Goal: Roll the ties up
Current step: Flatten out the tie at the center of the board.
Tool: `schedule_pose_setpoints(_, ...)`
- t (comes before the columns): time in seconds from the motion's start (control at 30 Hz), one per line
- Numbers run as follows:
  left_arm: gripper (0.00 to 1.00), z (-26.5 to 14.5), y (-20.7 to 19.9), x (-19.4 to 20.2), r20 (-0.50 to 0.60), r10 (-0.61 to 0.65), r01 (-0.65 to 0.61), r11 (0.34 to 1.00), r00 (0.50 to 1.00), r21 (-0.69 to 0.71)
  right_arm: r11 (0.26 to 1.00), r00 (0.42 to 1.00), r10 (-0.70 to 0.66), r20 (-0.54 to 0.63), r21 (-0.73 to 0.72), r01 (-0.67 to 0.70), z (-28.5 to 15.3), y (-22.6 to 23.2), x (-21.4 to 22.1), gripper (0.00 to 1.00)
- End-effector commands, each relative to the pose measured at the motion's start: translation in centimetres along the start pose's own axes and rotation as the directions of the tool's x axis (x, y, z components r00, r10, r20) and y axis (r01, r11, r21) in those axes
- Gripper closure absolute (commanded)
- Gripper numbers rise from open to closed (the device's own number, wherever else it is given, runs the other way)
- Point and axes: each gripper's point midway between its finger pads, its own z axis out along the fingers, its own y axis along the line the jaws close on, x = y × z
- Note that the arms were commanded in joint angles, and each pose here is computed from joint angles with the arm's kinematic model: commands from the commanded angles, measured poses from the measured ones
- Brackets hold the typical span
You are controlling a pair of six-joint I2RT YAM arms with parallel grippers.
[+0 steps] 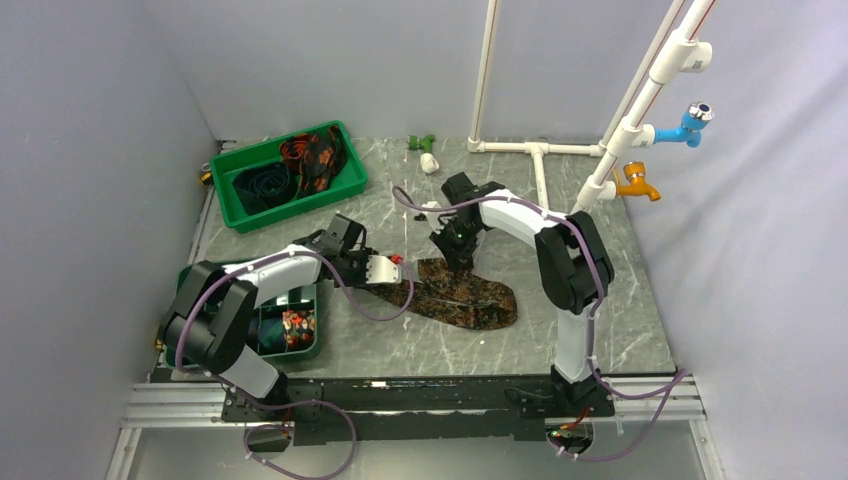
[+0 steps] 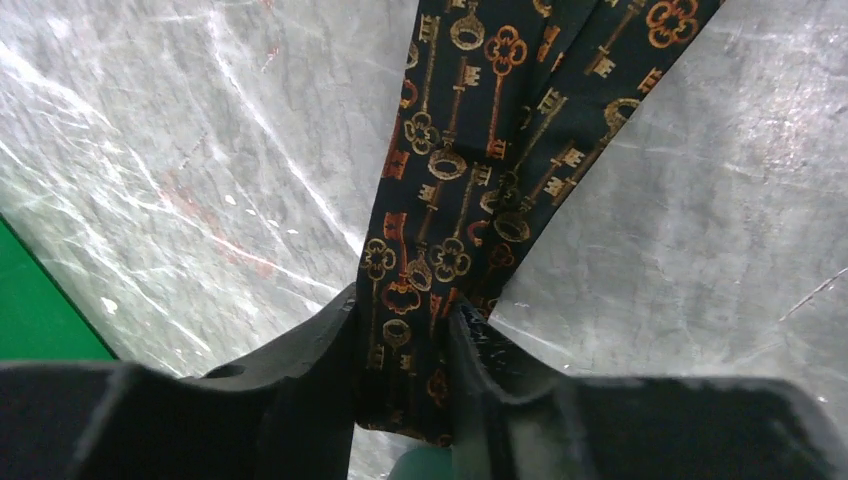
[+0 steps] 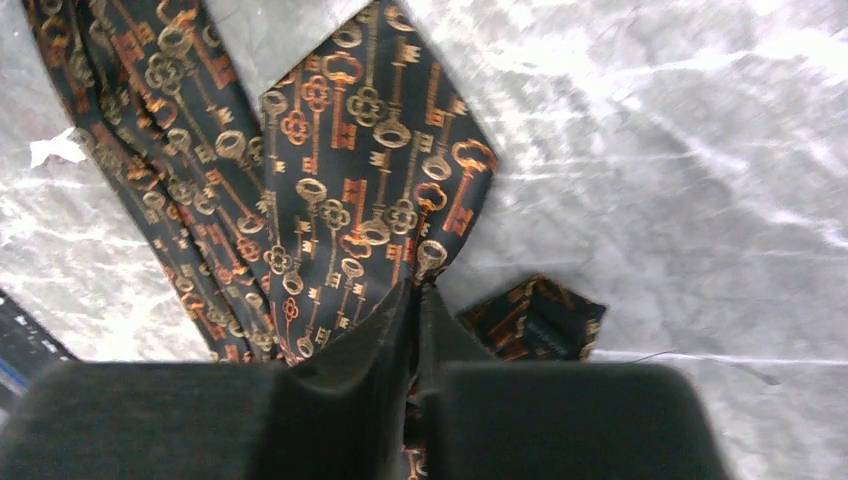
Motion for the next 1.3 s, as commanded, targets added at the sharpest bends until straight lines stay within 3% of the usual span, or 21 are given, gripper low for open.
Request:
schedule_pose_setpoints(0.0,0.68,-0.2,0.4,0.0,-0.016,0.045,-0.045,0.999,0.999,0.002,0.995,0.997,-0.082,-0.006,-0.053,0.081,-3.1,2.4,1.8,1.00)
schedule_pose_setpoints(0.2,0.85,0.0,-0.8,1.8,-0.062,0.003,0.000,0.998,0.998,0.060,0.979,0.978,-0.200,-0.052,-0.045,0.198,-8.3,4.7,6.7,1.00)
schedule_pose_setpoints(0.4,0.91,-0.4,-0.9,3.2,-0.090,-0.033,0.040,0.997,0.995,0.072,0.946,0.911,-0.315,-0.266,-0.015,0.323,-12.5,4.7,19.2,0.98)
schedule_pose_setpoints(0.47,0.91,-0.5,-0.8,3.5,-0.100,-0.042,0.050,0.996,0.994,0.074,0.912,0.852,-0.378,-0.363,0.012,0.410,-13.5,4.2,22.9,0.78)
schedule_pose_setpoints(0.53,0.91,-0.6,-0.7,3.6,-0.108,-0.059,0.068,0.995,0.992,0.079,0.881,0.832,-0.405,-0.380,0.081,0.466,-14.8,3.8,23.7,0.41)
schedule_pose_setpoints(0.57,0.91,-0.6,-0.6,3.5,-0.110,-0.070,0.079,0.994,0.992,0.080,0.864,0.839,-0.415,-0.351,0.136,0.484,-15.9,3.8,22.8,0.24)
schedule_pose_setpoints(0.67,0.89,-0.8,-0.6,3.3,-0.106,-0.098,0.107,0.991,0.990,0.086,0.851,0.871,-0.427,-0.243,0.218,0.478,-18.4,4.1,18.5,0.02)
schedule_pose_setpoints(0.73,0.87,-0.9,-0.7,3.1,-0.099,-0.115,0.123,0.988,0.988,0.090,0.851,0.898,-0.416,-0.141,0.289,0.440,-20.5,4.0,14.1,0.00)
schedule_pose_setpoints(0.83,0.81,-0.8,-1.0,3.1,-0.100,-0.145,0.155,0.983,0.984,0.100,0.907,0.938,-0.329,0.111,0.313,0.281,-23.0,4.8,7.0,0.00)
schedule_pose_setpoints(0.93,0.78,-1.0,-1.1,2.6,-0.094,-0.200,0.209,0.972,0.975,0.107,0.974,0.899,-0.187,0.396,0.192,0.119,-25.6,7.3,0.1,0.00)
schedule_pose_setpoints(1.0,0.76,-1.3,-0.9,2.0,-0.078,-0.226,0.234,0.966,0.971,0.112,0.995,0.847,-0.095,0.524,0.082,0.061,-27.0,9.1,-2.9,0.00)
schedule_pose_setpoints(1.07,0.69,-2.0,-0.6,0.8,-0.029,-0.247,0.249,0.962,0.969,0.116,1.000,0.797,-0.006,0.604,-0.003,0.010,-27.2,10.0,-4.6,0.00)
schedule_pose_setpoints(1.13,0.55,-3.1,0.2,-0.8,0.050,-0.251,0.245,0.965,0.967,0.093,0.997,0.767,0.068,0.638,-0.060,-0.039,-26.5,10.2,-4.9,0.00)
schedule_pose_setpoints(1.27,0.30,-6.1,2.5,-4.9,0.229,-0.241,0.234,0.971,0.943,0.054,0.984,0.753,0.172,0.635,-0.148,-0.099,-24.1,10.0,-4.7,0.00)
